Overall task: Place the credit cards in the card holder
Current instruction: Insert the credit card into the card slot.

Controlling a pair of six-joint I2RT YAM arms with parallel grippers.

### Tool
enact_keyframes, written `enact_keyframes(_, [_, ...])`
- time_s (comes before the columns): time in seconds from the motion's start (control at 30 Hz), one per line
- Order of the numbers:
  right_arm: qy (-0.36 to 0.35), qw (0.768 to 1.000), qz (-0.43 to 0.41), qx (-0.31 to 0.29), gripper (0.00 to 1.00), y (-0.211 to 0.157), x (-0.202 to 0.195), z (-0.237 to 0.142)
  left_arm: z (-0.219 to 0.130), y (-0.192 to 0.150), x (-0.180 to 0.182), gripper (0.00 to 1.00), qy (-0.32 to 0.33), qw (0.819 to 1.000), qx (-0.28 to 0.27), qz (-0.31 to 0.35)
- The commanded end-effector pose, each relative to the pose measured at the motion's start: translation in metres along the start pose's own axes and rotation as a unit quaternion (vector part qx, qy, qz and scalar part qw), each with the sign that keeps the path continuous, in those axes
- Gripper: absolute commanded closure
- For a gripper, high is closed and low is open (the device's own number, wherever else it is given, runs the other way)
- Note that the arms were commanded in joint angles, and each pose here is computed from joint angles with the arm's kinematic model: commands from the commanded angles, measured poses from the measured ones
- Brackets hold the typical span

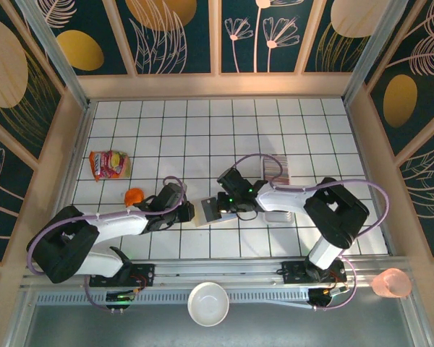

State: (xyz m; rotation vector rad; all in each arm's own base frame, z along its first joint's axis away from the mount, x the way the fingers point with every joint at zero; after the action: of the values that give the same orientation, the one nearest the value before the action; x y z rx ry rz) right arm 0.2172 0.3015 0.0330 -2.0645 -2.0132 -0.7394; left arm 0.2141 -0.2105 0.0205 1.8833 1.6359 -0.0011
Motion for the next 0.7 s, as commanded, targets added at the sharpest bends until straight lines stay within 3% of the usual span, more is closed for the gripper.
enact_keyframes(0.0, [-0.010,1.000,-0.016,0.006,1.00,-0.003,0.002,0.003,0.008,-0.016,0.004,0.84,-0.005,1.000,0.029,-0.002])
enact_keyframes(0.53, [0.008,0.999,-0.044,0.023,1.00,-0.016,0.033,0.015,0.013,-0.021,0.006,0.86,-0.006,0.999,0.035,-0.004])
enact_keyframes(0.67, [0.010,0.999,-0.051,0.003,1.00,-0.014,0.039,0.007,0.012,-0.019,0.009,0.87,0.003,1.000,0.030,-0.004])
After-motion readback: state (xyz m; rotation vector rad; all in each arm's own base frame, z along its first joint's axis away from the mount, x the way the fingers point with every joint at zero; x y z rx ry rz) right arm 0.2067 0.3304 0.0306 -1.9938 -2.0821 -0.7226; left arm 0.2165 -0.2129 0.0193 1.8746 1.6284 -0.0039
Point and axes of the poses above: each hand's point on the last joint's axis, 136 mm out from that joint toward the fingers, its own z axis out along the fingers, its own x axis along the line the jaws close on, y = z × x, the point moved 1 cm from there along -z, back along the fingers, and after that the axes turned 9 degrees about z, right-handed, at the moved point
